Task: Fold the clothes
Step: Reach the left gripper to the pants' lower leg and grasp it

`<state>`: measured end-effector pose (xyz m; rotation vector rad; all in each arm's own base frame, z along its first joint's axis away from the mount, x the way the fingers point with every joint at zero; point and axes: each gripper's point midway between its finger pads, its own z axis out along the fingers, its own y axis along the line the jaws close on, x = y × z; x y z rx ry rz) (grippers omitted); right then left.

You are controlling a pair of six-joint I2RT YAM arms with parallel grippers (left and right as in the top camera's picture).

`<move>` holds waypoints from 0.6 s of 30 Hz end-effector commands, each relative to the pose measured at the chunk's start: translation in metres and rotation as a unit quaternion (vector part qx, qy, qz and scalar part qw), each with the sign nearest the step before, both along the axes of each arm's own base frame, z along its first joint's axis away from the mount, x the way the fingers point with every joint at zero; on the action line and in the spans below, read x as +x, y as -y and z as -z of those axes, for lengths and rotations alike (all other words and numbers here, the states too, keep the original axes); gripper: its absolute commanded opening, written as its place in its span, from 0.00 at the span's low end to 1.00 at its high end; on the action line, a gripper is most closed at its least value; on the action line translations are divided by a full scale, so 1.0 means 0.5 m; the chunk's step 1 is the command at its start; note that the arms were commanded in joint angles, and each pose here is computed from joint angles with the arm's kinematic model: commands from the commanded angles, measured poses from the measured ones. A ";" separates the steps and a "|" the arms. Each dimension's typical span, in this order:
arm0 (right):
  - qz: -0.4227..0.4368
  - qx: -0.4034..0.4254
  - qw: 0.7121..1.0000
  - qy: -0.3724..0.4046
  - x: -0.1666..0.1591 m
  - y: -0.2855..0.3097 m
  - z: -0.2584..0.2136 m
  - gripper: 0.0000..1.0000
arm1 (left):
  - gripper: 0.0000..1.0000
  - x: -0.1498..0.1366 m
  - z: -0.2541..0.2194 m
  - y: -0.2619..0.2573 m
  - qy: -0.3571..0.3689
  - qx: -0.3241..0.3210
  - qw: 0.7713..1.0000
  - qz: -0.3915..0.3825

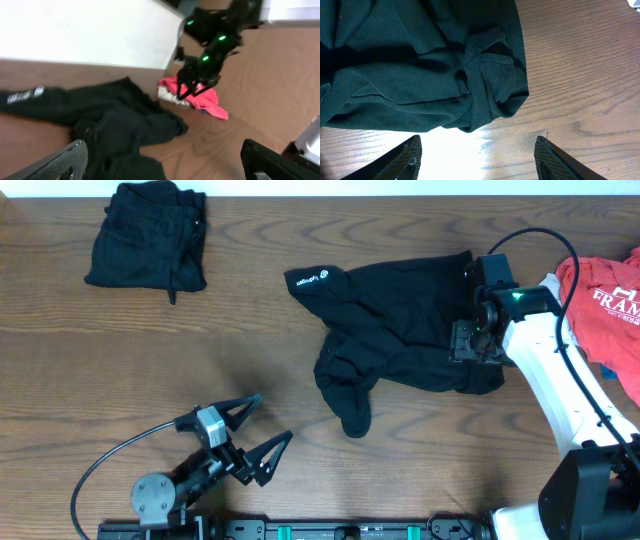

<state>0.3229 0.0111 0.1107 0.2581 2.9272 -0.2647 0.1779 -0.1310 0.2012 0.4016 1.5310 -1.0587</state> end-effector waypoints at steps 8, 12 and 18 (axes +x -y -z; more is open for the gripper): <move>0.004 -0.002 1.000 0.014 0.006 0.006 -0.012 0.72 | 0.98 -0.026 -0.138 0.010 0.058 0.011 0.998 0.022; 0.002 0.010 1.000 0.014 0.006 -0.002 -0.010 0.72 | 0.98 0.008 -0.197 0.008 0.035 0.025 0.999 0.022; 0.002 0.010 1.000 0.013 0.006 -0.002 -0.010 0.72 | 0.98 0.078 -0.272 0.013 0.028 0.033 0.998 0.052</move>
